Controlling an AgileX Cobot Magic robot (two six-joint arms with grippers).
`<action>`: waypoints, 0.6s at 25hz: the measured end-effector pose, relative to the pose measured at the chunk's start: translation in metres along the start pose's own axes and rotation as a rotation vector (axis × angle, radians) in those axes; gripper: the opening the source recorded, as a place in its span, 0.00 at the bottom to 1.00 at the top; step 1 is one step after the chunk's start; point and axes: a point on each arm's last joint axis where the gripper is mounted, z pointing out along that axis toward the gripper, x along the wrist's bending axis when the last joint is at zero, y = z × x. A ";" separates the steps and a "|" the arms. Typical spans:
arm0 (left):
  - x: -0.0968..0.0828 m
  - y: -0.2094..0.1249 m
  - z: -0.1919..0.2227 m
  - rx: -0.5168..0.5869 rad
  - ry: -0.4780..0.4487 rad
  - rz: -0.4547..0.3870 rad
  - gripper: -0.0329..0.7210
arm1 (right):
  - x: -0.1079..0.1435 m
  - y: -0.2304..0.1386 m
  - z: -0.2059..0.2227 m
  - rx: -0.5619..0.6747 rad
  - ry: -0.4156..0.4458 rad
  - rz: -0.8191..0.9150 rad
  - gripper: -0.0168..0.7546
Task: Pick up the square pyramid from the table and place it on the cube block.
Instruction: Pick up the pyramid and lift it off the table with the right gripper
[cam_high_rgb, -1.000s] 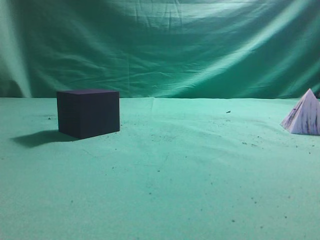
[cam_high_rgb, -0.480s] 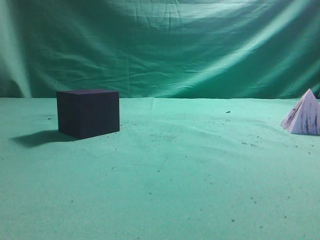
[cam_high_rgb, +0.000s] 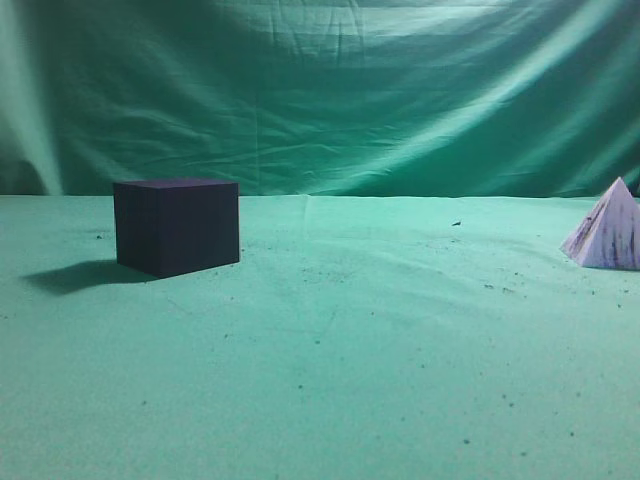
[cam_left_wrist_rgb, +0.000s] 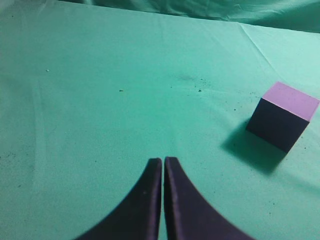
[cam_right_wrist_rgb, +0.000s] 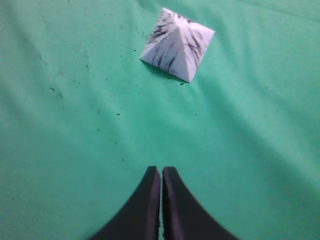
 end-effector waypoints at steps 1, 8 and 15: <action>0.000 0.000 0.000 0.000 0.000 0.000 0.04 | 0.002 0.007 0.006 0.013 -0.003 -0.001 0.02; 0.000 0.000 0.000 0.000 0.000 0.000 0.04 | -0.004 0.052 0.052 0.059 -0.036 0.128 0.41; 0.000 0.000 0.000 0.000 0.000 0.000 0.04 | -0.009 0.077 0.089 0.071 -0.047 0.255 0.86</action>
